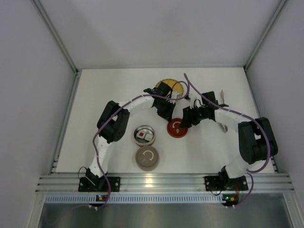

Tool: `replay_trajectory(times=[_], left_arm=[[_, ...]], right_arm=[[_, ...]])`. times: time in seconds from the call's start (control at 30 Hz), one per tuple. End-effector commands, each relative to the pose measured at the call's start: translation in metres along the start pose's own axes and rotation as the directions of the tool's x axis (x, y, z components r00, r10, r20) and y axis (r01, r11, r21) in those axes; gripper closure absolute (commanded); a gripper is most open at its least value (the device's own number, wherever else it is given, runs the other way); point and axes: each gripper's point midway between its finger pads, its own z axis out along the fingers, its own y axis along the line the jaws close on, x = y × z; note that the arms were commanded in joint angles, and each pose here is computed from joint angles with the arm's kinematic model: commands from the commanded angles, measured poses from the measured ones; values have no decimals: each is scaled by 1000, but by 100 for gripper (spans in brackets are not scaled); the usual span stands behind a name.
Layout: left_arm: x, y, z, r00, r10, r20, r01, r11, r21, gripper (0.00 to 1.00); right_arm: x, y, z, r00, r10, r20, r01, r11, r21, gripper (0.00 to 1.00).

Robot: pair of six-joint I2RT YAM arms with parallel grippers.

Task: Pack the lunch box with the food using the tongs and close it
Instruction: Move the box lid to the center of the board, then adjust the packing box at the center of the board.

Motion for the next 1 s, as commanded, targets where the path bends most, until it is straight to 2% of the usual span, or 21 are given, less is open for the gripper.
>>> replay_trajectory(times=[0.0,0.27,0.7,0.97], left_arm=[[46,5,23,988,-5,-157,2,1000,-19,100],[50,2,25,985,7,-170,-5,1000,9,100],[51,1,27,985,2,-175,0,1000,10,100],[52,1,30,984,-11,-180,15,1000,17,100]], right_arm=[[-30,-7,11,995,-71,68,70,997,23,47],[-30,-14,24,995,-67,68,65,997,33,46],[-19,-2,49,999,-39,-3,39,997,-63,47],[-2,12,53,996,20,-82,-34,985,-169,58]])
